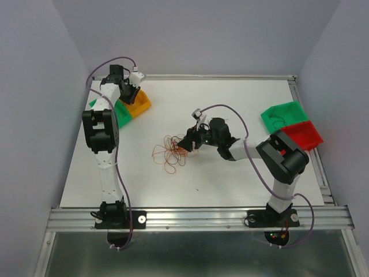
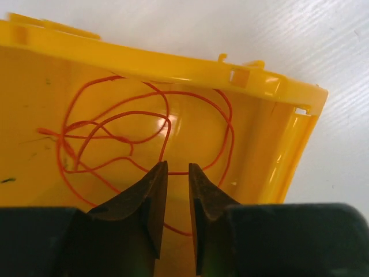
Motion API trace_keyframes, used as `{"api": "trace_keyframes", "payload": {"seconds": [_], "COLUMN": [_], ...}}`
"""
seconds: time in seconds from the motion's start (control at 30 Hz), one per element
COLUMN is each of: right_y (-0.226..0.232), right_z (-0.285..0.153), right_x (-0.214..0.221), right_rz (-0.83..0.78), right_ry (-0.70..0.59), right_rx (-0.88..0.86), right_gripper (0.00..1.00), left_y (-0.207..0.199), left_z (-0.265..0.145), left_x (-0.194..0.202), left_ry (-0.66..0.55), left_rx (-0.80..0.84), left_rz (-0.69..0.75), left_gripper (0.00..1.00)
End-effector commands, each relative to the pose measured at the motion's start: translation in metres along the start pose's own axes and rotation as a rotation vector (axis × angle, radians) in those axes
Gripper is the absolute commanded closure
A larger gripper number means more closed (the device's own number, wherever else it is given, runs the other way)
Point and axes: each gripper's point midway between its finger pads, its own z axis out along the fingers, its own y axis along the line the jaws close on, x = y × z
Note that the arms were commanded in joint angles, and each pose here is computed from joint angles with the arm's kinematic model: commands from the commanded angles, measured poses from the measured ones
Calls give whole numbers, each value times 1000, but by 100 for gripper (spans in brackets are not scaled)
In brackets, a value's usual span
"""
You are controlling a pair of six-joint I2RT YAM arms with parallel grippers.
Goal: Untangle the cables
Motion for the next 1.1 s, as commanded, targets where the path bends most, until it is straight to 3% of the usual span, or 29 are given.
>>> {"api": "trace_keyframes", "payload": {"seconds": [0.0,0.13,0.3,0.33,0.5,0.83,0.87,1.0,1.03,1.07], "right_y": [12,20,32,34,35,21,22,29,38,42], "right_z": [3,-5,-13,-15,-17,-5,-2,4,4,2], "right_x": [-13,-16,-20,-19,-8,5,1,-7,-19,-23], "right_rz": [-77,-125,-174,-179,-227,-277,-284,-292,-290,-298], "right_ry": [-10,-18,-29,-25,-1,49,45,39,18,7], "right_rx": [-37,-66,-114,-126,-154,-138,-143,-173,-198,-213], "right_gripper": [33,30,30,30,30,34,37,83,99,99], "left_y": [15,1,-16,-38,-89,-147,-149,-160,-164,-168], "left_z": [-101,-137,-153,-157,-173,-213,-215,-222,-231,-232], "left_x": [-85,-108,-112,-124,-121,-106,-104,-95,-98,-94], "left_ry": [-288,-392,-418,-441,-489,-604,-609,-647,-685,-684], "left_rx": [-156,-148,-125,-94,-4,85,84,91,92,109], "left_rz": [82,118,130,163,202,212,206,196,209,200], "left_gripper": [58,51,50,50,50,49,49,49,49,49]}}
